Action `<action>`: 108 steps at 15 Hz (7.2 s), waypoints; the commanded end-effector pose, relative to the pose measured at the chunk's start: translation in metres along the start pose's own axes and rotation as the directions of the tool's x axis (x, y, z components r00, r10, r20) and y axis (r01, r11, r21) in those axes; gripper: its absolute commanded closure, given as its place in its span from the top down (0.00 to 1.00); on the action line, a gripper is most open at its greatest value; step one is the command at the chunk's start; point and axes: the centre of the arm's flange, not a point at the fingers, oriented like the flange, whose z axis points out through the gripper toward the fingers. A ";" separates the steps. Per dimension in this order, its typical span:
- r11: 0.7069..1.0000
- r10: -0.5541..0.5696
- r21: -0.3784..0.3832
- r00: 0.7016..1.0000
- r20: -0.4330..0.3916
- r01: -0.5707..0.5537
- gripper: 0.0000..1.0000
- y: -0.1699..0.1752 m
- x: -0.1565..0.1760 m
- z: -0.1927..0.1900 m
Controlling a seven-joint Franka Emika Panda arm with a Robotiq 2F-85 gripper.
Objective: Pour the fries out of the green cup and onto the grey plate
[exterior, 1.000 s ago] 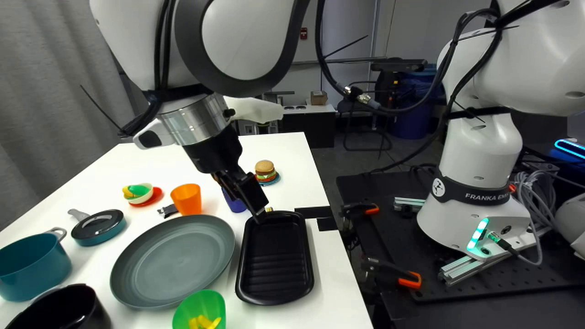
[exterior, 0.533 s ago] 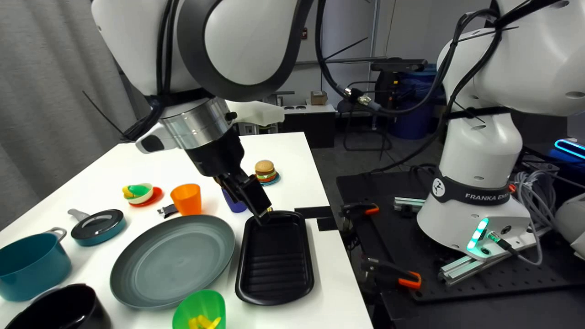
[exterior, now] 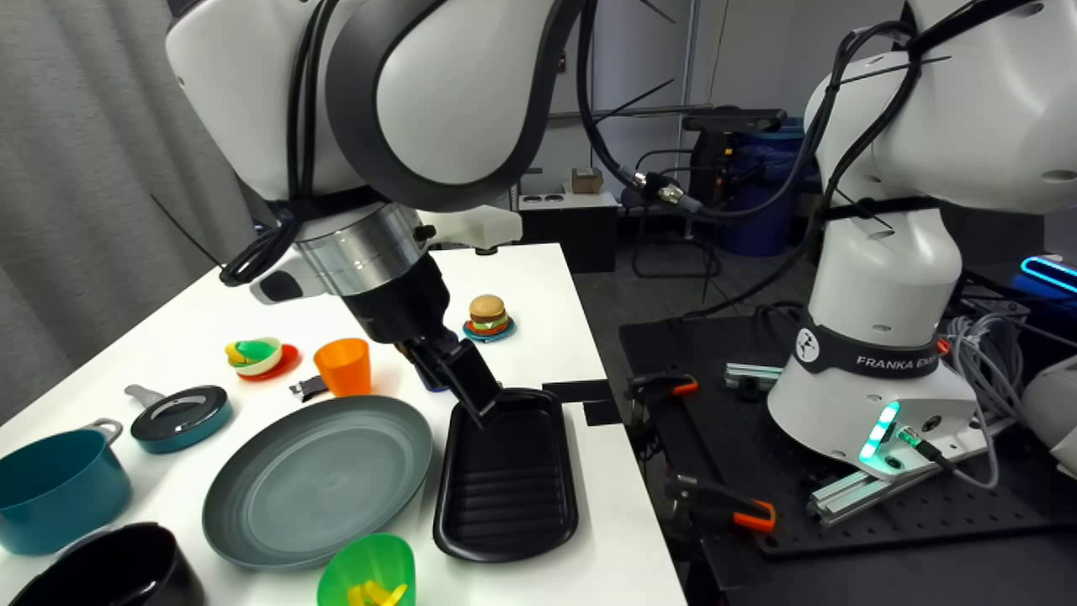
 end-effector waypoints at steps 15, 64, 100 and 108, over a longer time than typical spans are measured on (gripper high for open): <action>0.961 -0.274 0.000 0.959 -0.065 0.275 1.00 -0.048 0.109 0.033; 0.936 -0.276 -0.294 0.922 -0.271 0.193 0.01 -0.023 0.127 -0.057; 0.933 0.008 -0.230 0.658 -0.753 -0.276 0.01 0.079 0.075 -0.032; 0.883 0.014 -0.200 0.449 -0.893 -0.424 0.01 0.095 0.032 -0.023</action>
